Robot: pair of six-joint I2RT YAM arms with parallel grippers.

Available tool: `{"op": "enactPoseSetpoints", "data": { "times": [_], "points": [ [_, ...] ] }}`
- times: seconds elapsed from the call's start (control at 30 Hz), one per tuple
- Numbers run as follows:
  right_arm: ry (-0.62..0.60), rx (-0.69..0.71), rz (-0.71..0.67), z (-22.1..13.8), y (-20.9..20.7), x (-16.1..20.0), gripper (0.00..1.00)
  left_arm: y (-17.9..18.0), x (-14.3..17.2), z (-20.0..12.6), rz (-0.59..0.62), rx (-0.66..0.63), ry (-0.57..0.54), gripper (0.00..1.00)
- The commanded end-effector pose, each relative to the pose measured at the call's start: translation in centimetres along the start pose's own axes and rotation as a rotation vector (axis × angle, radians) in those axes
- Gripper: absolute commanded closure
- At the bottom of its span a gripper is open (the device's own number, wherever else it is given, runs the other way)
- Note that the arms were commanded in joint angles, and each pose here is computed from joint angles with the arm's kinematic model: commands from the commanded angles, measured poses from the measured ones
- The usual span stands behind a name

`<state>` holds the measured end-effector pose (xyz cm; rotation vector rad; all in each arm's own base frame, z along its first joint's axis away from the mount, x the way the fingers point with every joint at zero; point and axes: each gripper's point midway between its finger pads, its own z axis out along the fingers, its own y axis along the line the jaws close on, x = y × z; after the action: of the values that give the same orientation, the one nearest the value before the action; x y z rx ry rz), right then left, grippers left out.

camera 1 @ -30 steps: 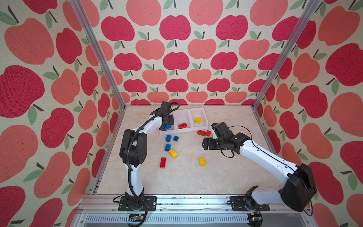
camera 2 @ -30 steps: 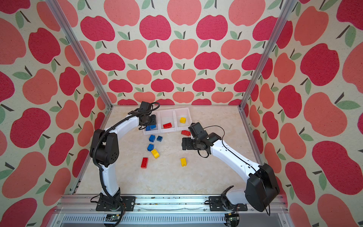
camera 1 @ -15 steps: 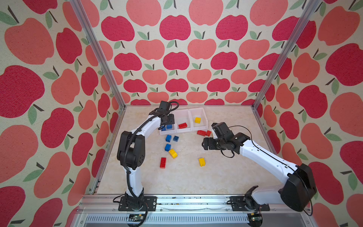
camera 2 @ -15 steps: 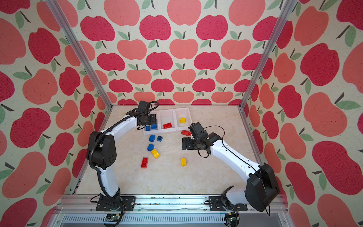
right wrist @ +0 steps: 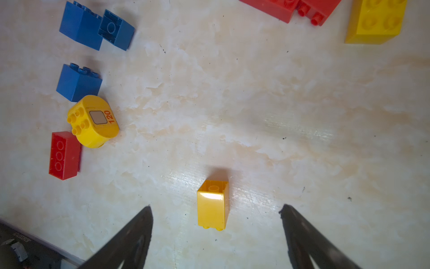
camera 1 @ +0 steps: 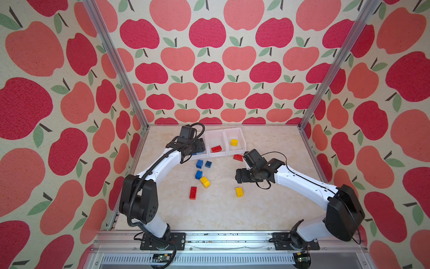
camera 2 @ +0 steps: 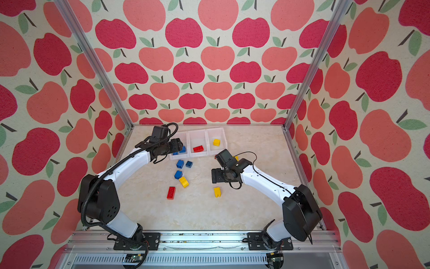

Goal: Sort the legos into containers by color
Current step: Pick up the lego from the center of the table.

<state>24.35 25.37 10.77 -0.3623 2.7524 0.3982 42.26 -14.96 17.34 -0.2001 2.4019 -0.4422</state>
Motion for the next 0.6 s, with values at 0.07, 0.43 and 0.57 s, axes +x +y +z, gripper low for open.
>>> {"op": "enactPoseSetpoints", "data": {
  "times": [0.07,0.43,0.57],
  "points": [
    [0.094,0.089,-0.017,2.4,-0.5,2.7,0.17,0.4,0.8,-1.8,-0.058,0.038,-0.018,0.2],
    [0.178,0.176,-0.049,5.8,-0.4,5.1,0.26,1.9,3.0,-3.2,-0.112,0.065,0.001,0.14],
    [0.199,0.195,-0.051,6.4,-0.4,5.7,0.36,2.3,3.4,-3.6,-0.121,0.069,0.004,0.11]
  ]
}}
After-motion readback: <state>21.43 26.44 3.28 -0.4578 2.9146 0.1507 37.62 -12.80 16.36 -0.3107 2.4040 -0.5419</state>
